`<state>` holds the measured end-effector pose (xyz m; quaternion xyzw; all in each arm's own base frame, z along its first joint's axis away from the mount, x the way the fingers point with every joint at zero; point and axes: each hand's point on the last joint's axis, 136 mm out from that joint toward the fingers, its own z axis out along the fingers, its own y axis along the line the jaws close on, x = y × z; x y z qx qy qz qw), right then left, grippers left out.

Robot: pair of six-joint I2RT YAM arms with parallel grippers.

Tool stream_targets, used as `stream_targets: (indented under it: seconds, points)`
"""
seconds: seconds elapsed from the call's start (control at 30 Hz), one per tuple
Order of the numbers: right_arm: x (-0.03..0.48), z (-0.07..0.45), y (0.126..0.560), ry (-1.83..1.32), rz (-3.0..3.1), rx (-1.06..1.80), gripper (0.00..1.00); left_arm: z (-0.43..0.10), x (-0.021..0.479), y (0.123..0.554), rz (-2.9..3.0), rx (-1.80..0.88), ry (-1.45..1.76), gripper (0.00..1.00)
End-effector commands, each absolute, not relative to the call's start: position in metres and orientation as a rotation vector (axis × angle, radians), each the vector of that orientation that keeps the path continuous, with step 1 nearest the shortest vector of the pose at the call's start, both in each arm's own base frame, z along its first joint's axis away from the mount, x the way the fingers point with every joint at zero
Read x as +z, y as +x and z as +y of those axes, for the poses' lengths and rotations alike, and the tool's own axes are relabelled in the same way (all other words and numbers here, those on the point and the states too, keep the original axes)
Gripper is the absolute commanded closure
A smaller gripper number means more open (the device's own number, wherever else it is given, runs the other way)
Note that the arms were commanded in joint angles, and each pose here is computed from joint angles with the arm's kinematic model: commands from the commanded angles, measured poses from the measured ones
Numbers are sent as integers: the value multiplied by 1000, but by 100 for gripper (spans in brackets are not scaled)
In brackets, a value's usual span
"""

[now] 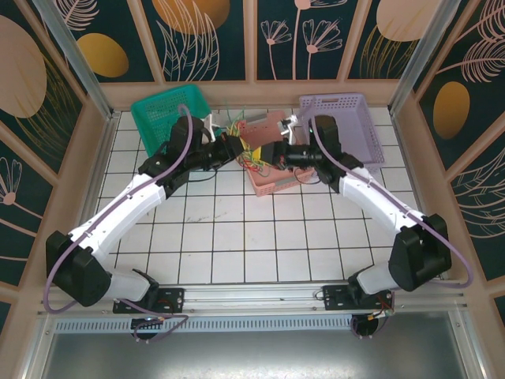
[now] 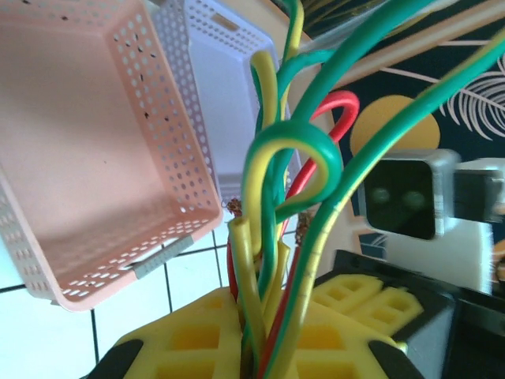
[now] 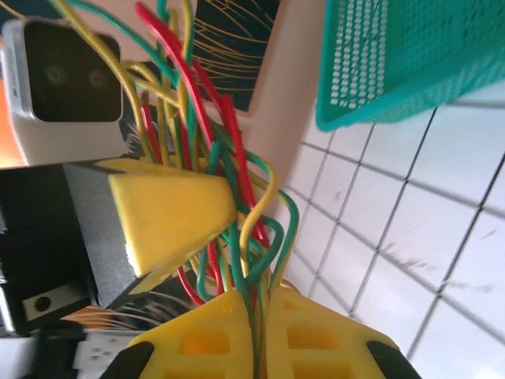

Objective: Untangle the cables

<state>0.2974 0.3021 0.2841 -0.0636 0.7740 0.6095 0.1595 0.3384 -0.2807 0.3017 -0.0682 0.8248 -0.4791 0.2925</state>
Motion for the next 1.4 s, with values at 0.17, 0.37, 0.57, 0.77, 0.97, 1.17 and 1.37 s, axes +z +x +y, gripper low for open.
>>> stream_targets:
  seconds: [0.17,0.37,0.57,0.77,0.97,1.17,1.37]
  points:
    - [232,285,262,628,2295,2324,100,-255,448,326,1600,-1495,-62,100]
    - [240,296,263,342,2509,2006,100,-253,424,331,1676,-1475,-123,100]
    - [298,273,295,-139,2367,1388,75,-271,363,322,1928,-1497,-86,100]
    - [309,271,292,-353,2277,1261,53,-272,325,304,2057,-1440,22,100]
    - [301,314,260,-532,2289,1404,49,-274,310,298,2103,-1435,65,100]
    - [281,342,240,-531,2327,1508,49,-272,294,294,2134,-1417,65,100]
    - [264,350,239,-494,2377,1513,67,-272,299,292,2102,-1448,62,100]
